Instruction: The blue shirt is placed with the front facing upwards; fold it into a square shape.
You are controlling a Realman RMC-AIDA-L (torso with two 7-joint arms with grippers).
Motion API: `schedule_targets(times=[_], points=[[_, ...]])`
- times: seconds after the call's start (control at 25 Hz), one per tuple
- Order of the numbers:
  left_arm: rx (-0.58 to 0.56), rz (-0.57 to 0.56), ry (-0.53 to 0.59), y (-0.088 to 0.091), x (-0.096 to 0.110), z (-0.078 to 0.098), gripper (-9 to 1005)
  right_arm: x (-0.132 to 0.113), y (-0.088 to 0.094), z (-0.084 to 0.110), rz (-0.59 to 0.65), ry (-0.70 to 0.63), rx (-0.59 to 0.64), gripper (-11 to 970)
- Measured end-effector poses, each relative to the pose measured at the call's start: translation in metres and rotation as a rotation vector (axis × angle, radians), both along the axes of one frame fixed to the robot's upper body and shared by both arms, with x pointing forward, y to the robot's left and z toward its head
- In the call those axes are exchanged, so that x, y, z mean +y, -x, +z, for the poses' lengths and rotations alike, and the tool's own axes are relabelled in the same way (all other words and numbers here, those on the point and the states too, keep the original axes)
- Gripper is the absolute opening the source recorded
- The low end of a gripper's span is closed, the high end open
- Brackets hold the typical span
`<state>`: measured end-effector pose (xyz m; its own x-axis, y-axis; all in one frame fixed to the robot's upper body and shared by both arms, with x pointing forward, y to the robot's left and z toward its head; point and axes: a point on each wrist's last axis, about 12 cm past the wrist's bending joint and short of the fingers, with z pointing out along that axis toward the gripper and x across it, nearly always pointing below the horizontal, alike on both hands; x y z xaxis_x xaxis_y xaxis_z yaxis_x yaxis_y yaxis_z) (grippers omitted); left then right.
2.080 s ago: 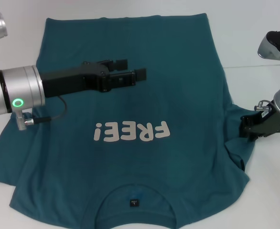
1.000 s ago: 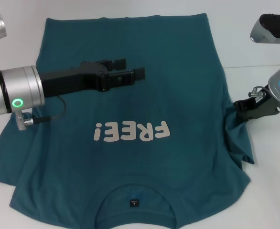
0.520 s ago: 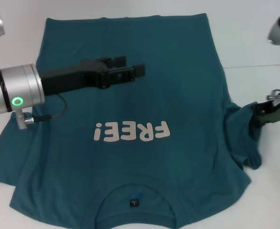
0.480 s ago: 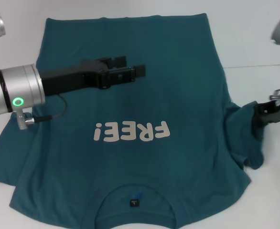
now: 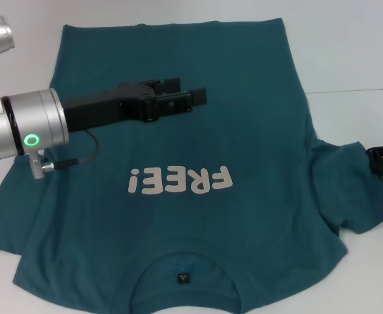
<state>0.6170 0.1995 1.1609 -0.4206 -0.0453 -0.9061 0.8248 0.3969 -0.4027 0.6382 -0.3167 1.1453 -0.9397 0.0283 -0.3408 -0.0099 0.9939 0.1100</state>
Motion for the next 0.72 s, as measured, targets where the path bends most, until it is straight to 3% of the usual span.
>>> schedule_targets(times=[0.72], points=[[0.019, 0.004, 0.008, 0.001, -0.001, -0.002, 846, -0.028, 0.008, 0.001, -0.043, 0.01, -0.022, 6]])
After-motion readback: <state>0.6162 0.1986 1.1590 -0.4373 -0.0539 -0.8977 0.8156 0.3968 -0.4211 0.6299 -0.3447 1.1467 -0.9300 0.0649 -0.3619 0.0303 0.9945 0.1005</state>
